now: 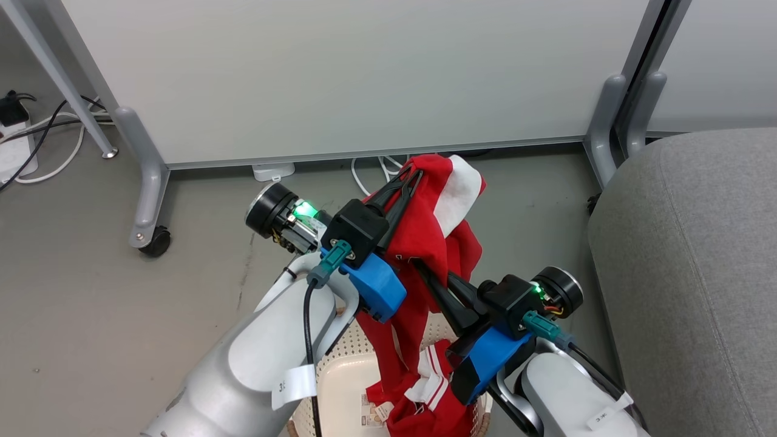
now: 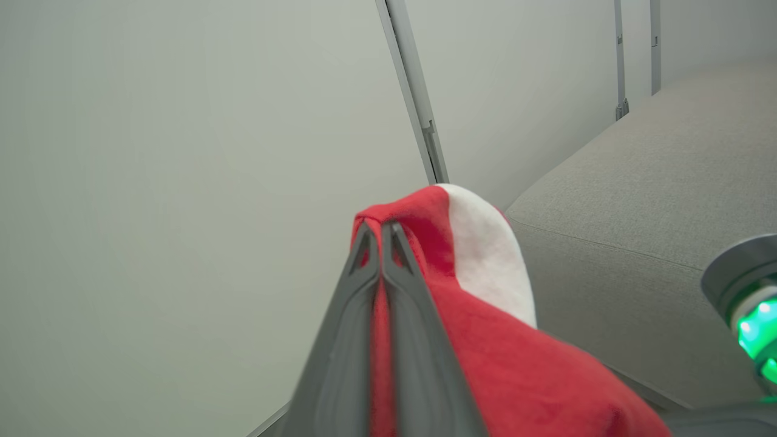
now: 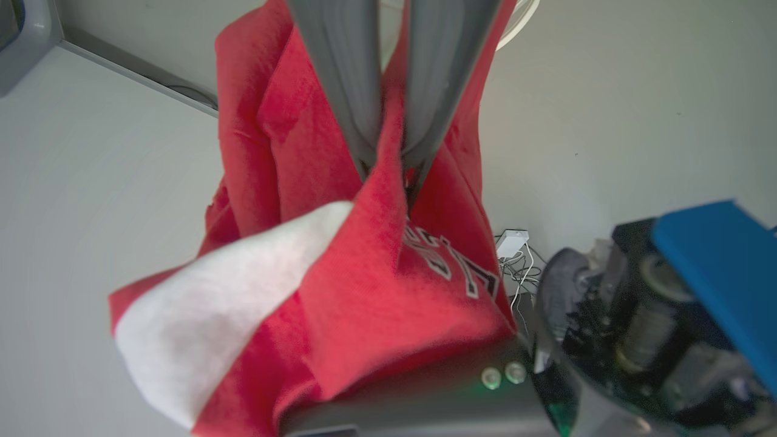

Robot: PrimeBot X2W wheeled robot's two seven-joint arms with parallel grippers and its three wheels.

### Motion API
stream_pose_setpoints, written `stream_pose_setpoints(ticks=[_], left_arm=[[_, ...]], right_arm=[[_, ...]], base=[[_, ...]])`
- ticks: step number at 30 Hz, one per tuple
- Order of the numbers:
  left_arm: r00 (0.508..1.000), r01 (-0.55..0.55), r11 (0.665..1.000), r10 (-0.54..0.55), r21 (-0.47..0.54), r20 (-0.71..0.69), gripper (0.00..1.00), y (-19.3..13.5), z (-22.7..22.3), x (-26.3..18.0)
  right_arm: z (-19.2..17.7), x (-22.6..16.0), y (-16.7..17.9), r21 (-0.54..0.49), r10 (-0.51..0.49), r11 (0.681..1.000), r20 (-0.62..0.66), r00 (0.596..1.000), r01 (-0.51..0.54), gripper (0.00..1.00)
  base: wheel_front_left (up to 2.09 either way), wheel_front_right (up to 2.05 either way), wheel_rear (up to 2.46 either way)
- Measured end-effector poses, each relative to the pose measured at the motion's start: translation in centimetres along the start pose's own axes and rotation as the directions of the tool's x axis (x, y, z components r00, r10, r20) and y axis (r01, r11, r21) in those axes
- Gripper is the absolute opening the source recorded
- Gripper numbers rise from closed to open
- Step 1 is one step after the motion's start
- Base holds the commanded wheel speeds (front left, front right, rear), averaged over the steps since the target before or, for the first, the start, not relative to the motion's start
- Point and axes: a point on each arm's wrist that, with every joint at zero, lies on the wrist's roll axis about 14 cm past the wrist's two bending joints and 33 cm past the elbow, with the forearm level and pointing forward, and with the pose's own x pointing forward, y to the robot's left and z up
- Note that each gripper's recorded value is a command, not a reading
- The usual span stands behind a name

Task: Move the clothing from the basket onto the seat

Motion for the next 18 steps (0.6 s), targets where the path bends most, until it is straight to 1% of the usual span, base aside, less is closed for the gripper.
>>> stream_pose_setpoints(ticks=[11, 12, 13, 18], left_arm=[[1.0, 0.001, 1.0, -0.001, -0.002, 0.003, 0.0, -0.07, 0.16, -0.02], [1.0, 0.001, 1.0, -0.001, -0.004, 0.0, 0.43, -0.09, 0.06, -0.05], [1.0, 0.002, 1.0, -0.002, -0.005, -0.002, 1.0, -0.13, -0.02, -0.08], [1.0, -0.002, 1.0, 0.002, 0.0, 0.006, 1.0, -0.17, 0.24, -0.02]], right_arm=[[0.23, -0.12, 0.11, -0.005, 0.002, 1.0, 0.004, 1.0, -0.002, 0.0], [0.25, -0.13, 0.12, -0.005, 0.002, 1.0, 0.004, 1.0, -0.002, 0.0], [0.27, -0.15, 0.1, -0.004, 0.001, 1.0, 0.005, 1.0, -0.001, 0.0], [0.32, -0.23, 0.06, -0.004, -0.001, 1.0, 0.006, 1.0, 0.001, 0.0]], base=[[0.0, 0.0, 0.0], [0.0, 0.0, 0.0], [0.0, 0.0, 0.0], [0.0, 0.0, 0.0]])
